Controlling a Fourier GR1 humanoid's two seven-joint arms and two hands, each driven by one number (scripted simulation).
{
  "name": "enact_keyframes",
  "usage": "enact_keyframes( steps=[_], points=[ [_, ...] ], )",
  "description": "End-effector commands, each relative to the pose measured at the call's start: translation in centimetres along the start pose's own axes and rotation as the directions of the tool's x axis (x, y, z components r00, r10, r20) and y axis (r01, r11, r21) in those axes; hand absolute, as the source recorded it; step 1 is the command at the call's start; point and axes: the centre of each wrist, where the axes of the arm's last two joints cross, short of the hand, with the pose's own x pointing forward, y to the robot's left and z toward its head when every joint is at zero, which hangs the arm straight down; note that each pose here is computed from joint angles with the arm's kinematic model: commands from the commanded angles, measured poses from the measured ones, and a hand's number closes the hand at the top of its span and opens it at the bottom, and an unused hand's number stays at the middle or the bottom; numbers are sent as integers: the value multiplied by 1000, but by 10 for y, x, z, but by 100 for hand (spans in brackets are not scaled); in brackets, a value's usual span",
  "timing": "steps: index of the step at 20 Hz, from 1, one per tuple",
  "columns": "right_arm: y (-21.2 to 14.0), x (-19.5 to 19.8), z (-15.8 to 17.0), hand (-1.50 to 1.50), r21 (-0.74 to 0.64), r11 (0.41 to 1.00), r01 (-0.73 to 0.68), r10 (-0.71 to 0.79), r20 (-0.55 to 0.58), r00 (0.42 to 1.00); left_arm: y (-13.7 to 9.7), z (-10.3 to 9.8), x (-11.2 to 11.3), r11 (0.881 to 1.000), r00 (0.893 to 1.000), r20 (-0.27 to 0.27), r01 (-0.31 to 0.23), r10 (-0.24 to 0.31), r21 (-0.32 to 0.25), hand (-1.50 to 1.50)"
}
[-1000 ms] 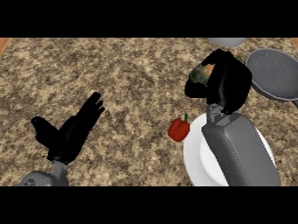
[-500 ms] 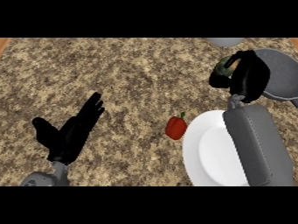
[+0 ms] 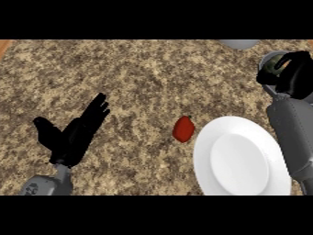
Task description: Pick the squash from the plate and place it in the pan
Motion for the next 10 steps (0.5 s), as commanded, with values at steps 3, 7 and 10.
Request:
enact_keyframes(
  steps=[3,7,10],
  points=[
    [-8,-44,-45,150,-150,988,32,-44,-78,996,5,5,-4,1000,1000,-7,5,-5,-18,0],
    [-18,-74,-67,150,-164,986,16,-28,-73,997,13,5,-1,1000,1000,11,1,0,-29,0],
    [-16,-88,-69,150,-174,985,6,-21,-87,996,-6,0,-4,999,1000,16,-7,8,-36,0]
  ],
)
